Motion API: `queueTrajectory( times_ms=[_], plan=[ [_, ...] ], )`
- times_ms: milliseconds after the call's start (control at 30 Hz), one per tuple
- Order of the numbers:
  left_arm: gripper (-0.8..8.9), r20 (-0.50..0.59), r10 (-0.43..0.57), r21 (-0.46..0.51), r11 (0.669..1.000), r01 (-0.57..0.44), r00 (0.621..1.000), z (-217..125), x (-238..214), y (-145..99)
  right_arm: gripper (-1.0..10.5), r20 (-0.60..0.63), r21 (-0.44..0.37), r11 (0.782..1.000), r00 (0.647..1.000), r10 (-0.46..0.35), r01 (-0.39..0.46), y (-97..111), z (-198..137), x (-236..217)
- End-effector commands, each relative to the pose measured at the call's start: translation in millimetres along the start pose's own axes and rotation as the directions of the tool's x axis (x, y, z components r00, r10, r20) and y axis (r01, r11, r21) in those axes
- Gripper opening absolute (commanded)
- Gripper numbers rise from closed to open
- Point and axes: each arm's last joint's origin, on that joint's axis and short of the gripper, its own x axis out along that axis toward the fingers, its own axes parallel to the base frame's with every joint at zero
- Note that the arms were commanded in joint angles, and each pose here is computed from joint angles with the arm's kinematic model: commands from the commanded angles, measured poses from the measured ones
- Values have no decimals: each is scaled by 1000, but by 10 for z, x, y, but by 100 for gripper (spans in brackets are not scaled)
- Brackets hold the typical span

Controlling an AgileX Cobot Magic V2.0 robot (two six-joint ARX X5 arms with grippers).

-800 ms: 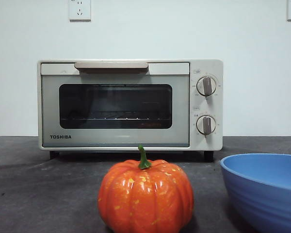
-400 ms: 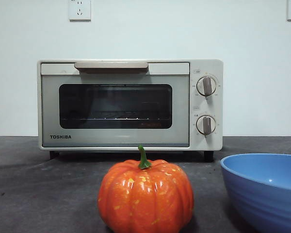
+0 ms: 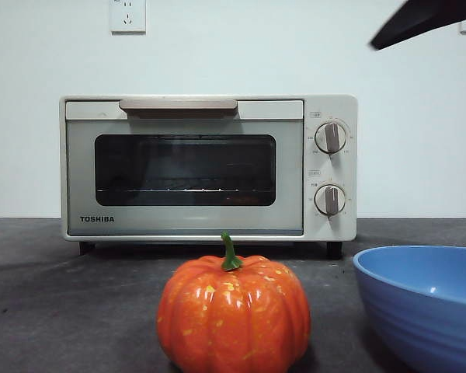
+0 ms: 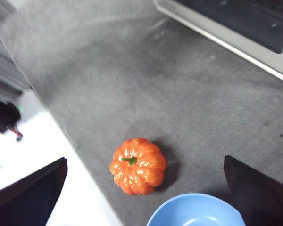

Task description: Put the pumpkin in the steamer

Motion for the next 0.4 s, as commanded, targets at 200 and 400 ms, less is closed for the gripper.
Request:
queueTrajectory(
  times_ms=[200,400],
  plan=[
    [28,23,-8,22,1000,7,1000,57,-30,-22,579,-215,-200,979,977,-17,-27,258,48,646],
    [28,23,-8,21,1000,8,1000,57,-30,-22,593,-342,-304,952,937,-67,-43,386,-53,1120]
  ],
)
